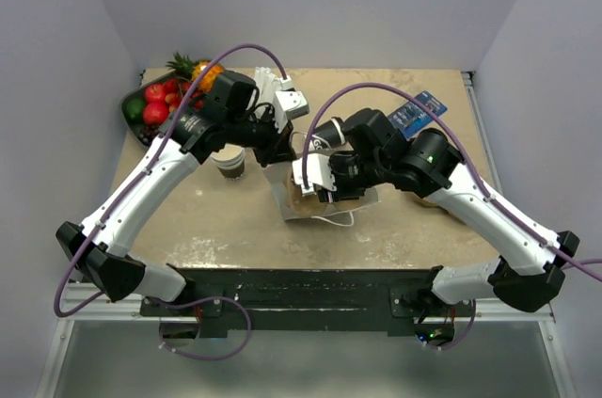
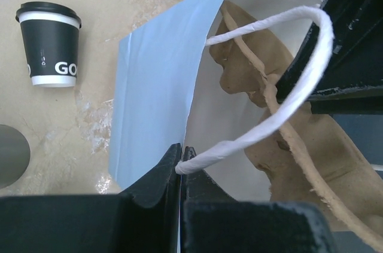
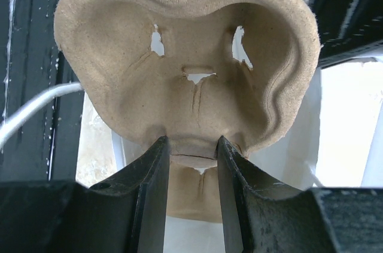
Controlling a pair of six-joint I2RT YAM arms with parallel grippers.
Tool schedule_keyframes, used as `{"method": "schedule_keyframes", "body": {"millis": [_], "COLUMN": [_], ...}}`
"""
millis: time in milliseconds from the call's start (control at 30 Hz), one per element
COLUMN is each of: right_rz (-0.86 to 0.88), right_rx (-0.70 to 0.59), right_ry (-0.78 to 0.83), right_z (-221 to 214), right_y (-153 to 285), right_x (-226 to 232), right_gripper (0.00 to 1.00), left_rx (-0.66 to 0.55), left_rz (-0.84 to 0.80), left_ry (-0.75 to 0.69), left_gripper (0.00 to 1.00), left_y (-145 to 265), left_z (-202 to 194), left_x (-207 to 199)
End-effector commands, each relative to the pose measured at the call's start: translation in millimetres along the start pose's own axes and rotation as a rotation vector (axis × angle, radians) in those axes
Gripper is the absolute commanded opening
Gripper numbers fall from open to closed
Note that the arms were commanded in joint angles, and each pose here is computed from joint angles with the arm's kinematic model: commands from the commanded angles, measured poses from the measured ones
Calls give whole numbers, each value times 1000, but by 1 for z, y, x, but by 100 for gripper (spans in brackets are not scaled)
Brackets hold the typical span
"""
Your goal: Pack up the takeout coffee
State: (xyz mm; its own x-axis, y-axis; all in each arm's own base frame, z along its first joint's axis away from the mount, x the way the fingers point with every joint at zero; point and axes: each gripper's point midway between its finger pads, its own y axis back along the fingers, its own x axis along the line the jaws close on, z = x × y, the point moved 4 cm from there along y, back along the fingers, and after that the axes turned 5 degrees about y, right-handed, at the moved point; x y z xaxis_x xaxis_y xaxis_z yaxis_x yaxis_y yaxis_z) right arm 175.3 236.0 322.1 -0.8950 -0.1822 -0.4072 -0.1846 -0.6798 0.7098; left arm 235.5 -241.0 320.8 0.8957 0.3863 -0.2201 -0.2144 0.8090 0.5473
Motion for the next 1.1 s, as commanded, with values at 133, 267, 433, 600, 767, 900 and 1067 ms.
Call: {"method": "schedule_keyframes", "body": {"millis": [133, 267, 433, 600, 767, 900, 1067], "right_rz": [-12, -63, -89, -142, -135, -35, 83], "right_rx": [80, 164, 254, 303, 363, 346, 334], "right_ry": [72, 87, 30, 17, 74, 143, 264], "right_z": [-4, -9, -18, -21, -27, -29, -31], "right_y": [-1, -5, -9, -14, -16, -20, -28], "right_x": [9, 4, -2, -12, -16, -3, 8], "right_gripper": [0, 0, 0, 0, 0, 0, 0], "left_rx": [-105, -109, -106, -100, -87, -86, -74], "left_rz": [-15, -35, -84, -148, -154, -191, -232], "left_ry": [28, 42, 56, 70, 77, 73, 32], "left_gripper": [0, 0, 0, 0, 0, 0, 0], "left_y": [19, 18, 15, 15, 16, 16, 13], "left_z": [24, 24, 19, 16, 12, 11, 10], "left_x": [0, 0, -7, -16, -17, -22, -23]}}
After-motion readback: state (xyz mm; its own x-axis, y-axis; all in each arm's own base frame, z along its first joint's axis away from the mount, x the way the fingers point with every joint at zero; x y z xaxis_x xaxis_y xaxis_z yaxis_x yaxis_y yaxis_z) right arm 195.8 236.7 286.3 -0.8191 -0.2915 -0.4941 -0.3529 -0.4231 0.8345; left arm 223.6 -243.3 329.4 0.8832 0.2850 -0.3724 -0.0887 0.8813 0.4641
